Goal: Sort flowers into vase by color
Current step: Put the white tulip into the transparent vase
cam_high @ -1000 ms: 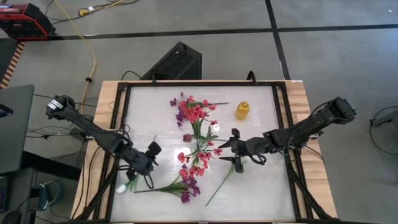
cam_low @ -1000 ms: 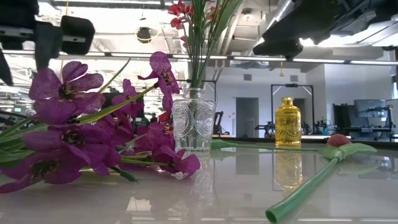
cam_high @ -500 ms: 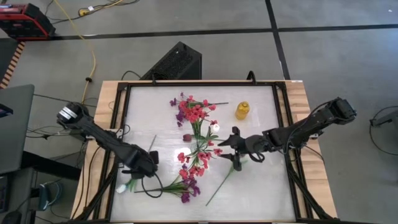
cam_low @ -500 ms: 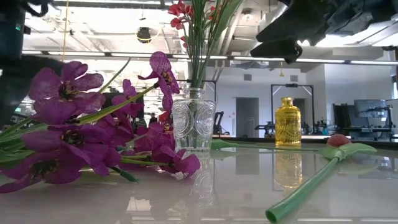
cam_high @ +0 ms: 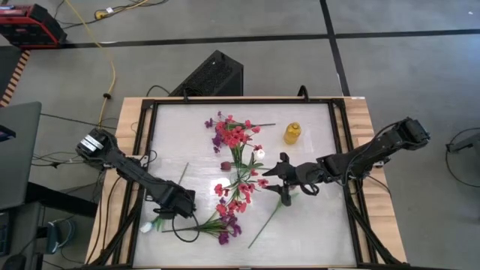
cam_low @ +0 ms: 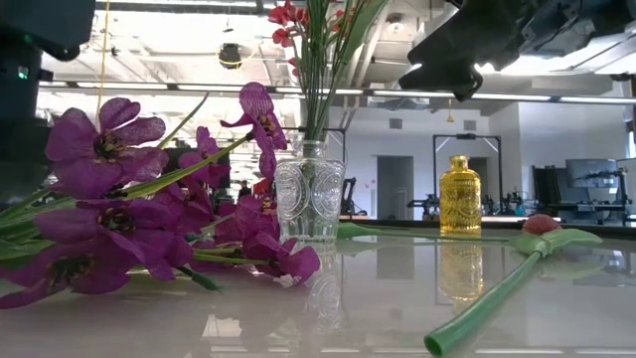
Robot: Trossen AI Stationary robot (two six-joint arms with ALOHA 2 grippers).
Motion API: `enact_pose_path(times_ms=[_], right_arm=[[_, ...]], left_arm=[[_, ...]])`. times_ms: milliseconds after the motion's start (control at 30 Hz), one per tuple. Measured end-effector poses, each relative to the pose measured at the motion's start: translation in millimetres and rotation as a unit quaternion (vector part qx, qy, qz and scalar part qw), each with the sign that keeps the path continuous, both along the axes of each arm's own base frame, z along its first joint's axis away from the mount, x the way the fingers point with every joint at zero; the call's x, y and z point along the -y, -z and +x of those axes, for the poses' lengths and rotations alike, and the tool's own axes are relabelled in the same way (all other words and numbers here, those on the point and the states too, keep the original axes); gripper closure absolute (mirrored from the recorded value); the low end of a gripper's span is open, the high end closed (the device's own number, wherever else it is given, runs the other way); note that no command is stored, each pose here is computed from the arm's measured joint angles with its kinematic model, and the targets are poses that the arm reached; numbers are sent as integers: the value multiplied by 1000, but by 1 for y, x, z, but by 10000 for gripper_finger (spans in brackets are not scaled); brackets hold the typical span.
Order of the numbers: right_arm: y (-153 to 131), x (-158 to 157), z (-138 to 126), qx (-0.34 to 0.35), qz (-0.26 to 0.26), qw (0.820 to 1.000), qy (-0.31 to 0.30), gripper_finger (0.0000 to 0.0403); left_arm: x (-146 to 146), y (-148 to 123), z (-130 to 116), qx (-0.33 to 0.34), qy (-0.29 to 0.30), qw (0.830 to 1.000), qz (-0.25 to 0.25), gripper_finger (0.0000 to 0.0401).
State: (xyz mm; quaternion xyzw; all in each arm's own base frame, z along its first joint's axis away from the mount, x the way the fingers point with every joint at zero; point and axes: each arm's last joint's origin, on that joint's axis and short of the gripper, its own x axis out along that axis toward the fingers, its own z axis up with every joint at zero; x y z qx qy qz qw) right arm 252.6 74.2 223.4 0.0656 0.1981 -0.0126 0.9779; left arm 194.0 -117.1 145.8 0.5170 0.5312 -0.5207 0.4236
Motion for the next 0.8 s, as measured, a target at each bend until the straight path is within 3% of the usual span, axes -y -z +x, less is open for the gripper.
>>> enact_pose_path(times_ms=[267, 533, 700, 800], right_arm=[[2, 0, -1, -9, -5, 1000, -1, 159], [2, 0, -1, -11, -7, 1000, -2, 159], [2, 0, -1, -12, -8, 1000, -3, 159], [4, 0, -2, -19, -11, 1000, -3, 159]], left_arm=[[1, 7, 1, -21, -1, 1000, 7, 288], [1, 7, 6, -22, -71, 997, -38, 390], [1, 3, 6, -10, -128, 991, -47, 399], [-1, -13, 12, 31, -181, 979, -94, 400]])
